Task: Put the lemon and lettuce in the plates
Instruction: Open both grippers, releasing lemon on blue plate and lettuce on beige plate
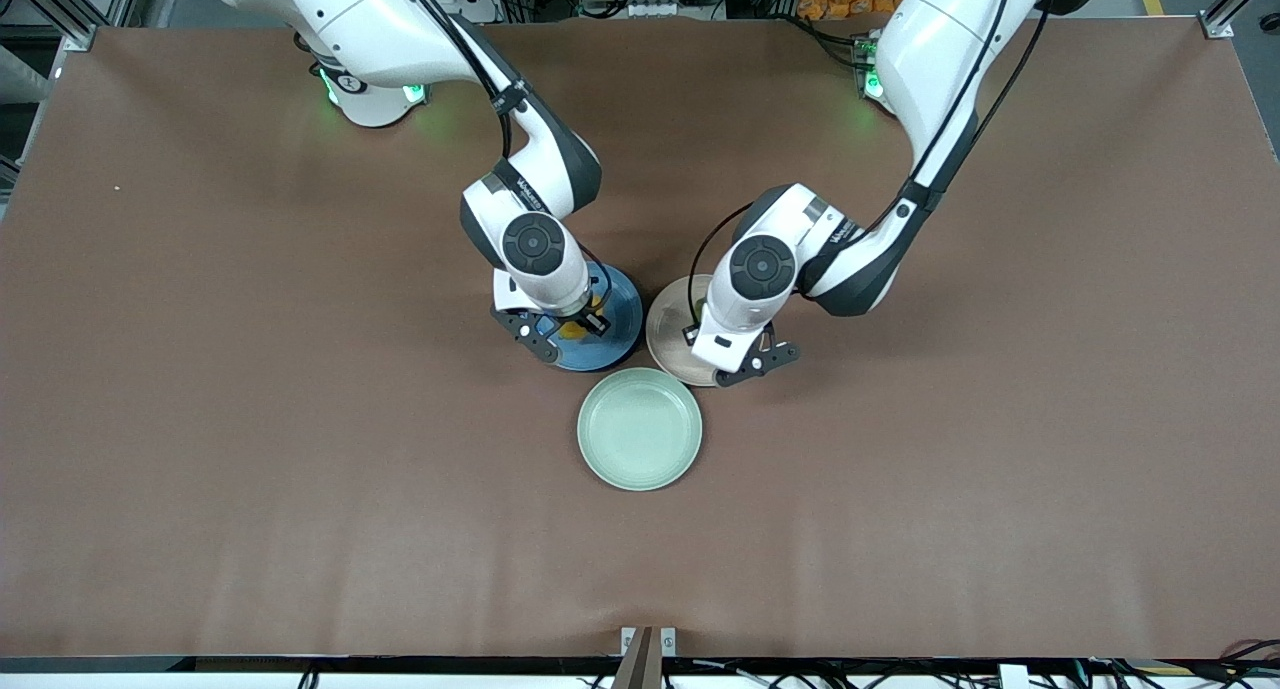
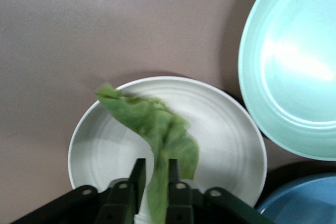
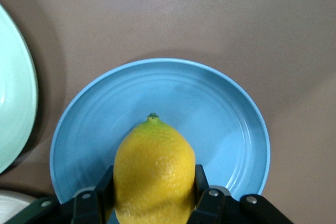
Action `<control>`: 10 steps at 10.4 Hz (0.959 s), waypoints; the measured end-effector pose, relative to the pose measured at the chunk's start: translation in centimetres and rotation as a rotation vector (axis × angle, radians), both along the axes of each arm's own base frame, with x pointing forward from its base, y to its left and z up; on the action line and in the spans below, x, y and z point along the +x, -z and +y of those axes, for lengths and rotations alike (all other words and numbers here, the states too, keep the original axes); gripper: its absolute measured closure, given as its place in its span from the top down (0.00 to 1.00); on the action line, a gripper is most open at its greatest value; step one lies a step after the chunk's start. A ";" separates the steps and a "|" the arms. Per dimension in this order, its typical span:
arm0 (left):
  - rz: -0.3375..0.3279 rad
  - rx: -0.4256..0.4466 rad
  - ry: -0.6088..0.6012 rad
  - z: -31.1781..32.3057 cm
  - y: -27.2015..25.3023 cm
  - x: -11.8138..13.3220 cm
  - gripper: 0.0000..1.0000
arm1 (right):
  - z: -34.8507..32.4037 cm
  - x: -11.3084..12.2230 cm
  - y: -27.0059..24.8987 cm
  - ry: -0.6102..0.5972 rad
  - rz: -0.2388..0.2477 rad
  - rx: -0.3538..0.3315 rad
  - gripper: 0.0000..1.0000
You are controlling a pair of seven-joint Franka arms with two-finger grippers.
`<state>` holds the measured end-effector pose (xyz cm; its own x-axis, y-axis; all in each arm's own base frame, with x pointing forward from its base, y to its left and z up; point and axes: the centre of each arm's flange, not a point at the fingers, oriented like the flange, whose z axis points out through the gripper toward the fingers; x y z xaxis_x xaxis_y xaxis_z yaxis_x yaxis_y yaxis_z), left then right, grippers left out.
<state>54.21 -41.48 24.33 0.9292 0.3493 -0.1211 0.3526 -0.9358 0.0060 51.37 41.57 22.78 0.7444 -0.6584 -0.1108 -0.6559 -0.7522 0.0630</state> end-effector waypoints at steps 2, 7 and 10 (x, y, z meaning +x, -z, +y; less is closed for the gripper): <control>-0.039 -0.003 -0.003 0.4 -1.5 1.3 0.57 | 0.1 0.1 -0.2 -0.007 -0.008 -0.003 0.87; -0.190 0.055 0.157 6.0 -12.1 5.1 1.00 | -1.8 2.1 -0.8 -0.034 -0.054 -0.037 1.00; -0.228 0.065 0.219 11.5 -15.9 7.6 1.00 | -9.0 7.2 -2.1 -0.115 -0.049 -0.042 1.00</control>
<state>61.84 -29.93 40.24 0.9838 0.1382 0.1144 0.1392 -0.9903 -0.0003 58.57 32.62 24.90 0.8191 -0.5718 -0.0463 -0.5687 -0.8199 0.0655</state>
